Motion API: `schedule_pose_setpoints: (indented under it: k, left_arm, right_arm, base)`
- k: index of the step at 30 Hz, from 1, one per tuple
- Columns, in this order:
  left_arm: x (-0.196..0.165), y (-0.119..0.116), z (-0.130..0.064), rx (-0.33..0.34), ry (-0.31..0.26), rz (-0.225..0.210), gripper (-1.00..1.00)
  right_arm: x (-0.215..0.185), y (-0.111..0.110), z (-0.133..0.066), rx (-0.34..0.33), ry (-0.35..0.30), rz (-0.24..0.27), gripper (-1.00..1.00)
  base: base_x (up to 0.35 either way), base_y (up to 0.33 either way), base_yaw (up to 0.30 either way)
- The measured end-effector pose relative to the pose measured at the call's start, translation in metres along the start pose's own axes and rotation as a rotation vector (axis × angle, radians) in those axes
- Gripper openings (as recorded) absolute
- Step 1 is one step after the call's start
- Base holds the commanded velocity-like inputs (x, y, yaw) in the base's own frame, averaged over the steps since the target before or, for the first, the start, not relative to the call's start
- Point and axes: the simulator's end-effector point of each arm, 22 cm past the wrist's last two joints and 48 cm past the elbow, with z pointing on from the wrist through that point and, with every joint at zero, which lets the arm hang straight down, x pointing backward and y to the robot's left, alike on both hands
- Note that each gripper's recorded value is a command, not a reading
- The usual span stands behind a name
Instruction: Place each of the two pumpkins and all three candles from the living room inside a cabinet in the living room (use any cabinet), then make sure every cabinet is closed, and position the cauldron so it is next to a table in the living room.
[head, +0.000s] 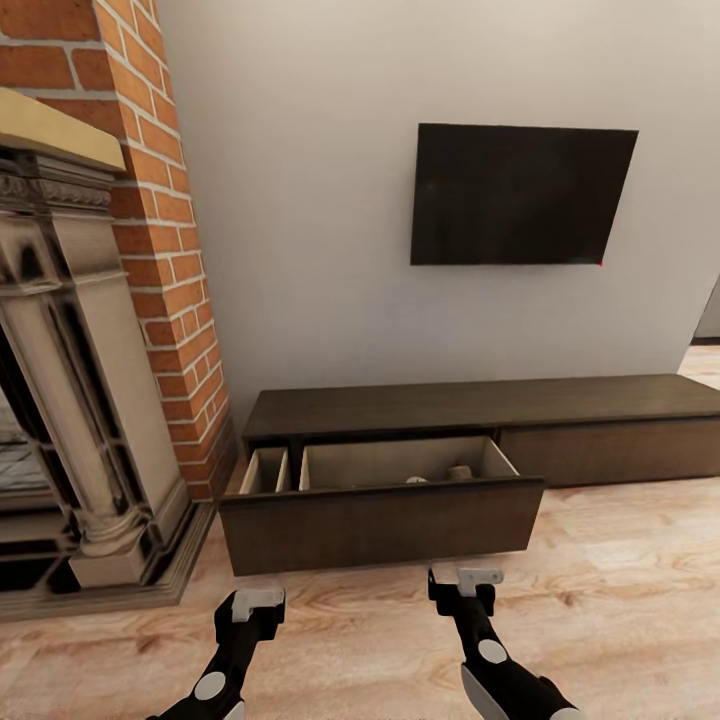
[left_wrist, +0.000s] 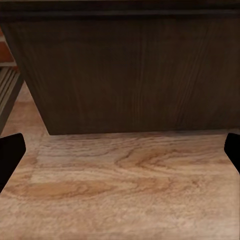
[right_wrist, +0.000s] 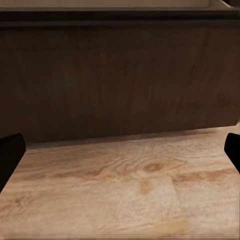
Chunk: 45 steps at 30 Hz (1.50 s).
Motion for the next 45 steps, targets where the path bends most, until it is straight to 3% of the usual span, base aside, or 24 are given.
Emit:
schedule_pose_setpoints:
  k: [24, 37, 45]
  left_arm:
    - [0.055, -0.006, 0.008, 0.02, -0.002, 0.017, 1.0]
    - [0.084, -0.008, 0.012, 0.023, 0.05, 0.02, 1.0]
    - [0.085, -0.008, 0.012, 0.022, 0.052, 0.02, 1.0]
  right_arm:
    - [0.058, -0.001, 0.008, 0.004, 0.007, 0.007, 1.0]
    - [0.091, 0.001, 0.012, 0.004, 0.066, 0.003, 1.0]
    - [0.092, 0.001, 0.012, 0.004, 0.068, 0.003, 1.0]
  base:
    - [0.0, 0.0, 0.0]
    - [0.0, 0.0, 0.0]
    - [0.0, 0.0, 0.0]
